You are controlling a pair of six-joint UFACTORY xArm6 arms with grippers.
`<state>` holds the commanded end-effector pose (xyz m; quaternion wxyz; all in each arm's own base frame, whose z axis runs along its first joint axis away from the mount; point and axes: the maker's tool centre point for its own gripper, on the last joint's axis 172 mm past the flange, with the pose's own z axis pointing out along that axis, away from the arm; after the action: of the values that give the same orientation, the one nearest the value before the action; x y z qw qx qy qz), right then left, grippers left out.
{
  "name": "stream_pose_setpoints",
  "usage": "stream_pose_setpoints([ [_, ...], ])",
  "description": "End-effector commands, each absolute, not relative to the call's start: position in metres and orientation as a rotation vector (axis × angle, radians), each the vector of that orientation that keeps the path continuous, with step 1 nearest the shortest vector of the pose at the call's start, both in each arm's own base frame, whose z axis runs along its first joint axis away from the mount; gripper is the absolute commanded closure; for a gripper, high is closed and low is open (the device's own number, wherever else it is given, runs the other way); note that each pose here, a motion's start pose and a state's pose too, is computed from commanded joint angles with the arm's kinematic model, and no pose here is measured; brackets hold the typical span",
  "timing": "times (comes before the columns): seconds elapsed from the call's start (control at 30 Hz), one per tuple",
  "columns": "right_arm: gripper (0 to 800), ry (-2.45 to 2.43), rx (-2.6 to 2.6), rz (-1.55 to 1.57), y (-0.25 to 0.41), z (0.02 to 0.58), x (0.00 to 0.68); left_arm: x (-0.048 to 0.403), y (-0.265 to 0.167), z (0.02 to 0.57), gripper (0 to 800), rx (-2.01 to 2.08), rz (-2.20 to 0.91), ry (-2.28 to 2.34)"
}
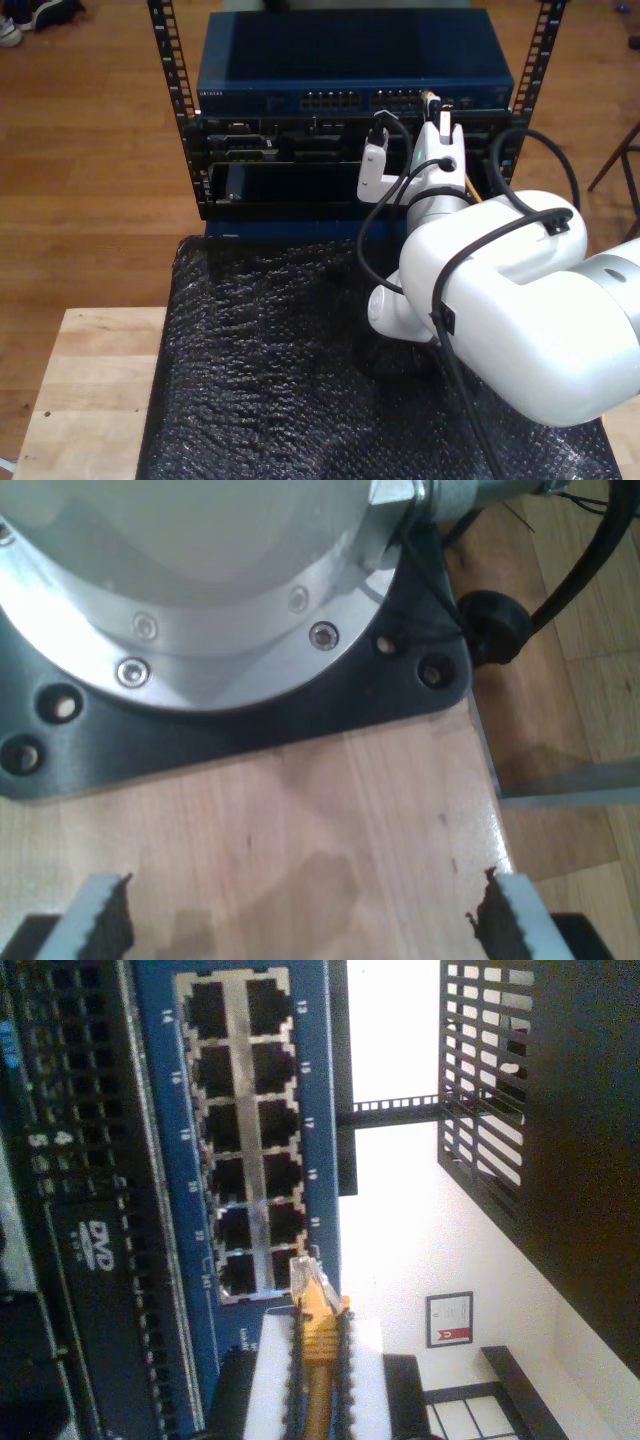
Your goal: Grab the cable and plug it in
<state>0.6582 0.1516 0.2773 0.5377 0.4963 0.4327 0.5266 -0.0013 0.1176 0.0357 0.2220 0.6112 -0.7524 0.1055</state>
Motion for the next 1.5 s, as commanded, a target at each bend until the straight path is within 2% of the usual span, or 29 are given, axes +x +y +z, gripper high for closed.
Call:
stream_pose_setpoints([
  [1.5, 800, 1.034, 1.182, 1.250, 0.1524, 0.2697, 0.6632, -0.0013, 0.1176, 0.0357, 0, 1.689, 0.291, -2.079],
])
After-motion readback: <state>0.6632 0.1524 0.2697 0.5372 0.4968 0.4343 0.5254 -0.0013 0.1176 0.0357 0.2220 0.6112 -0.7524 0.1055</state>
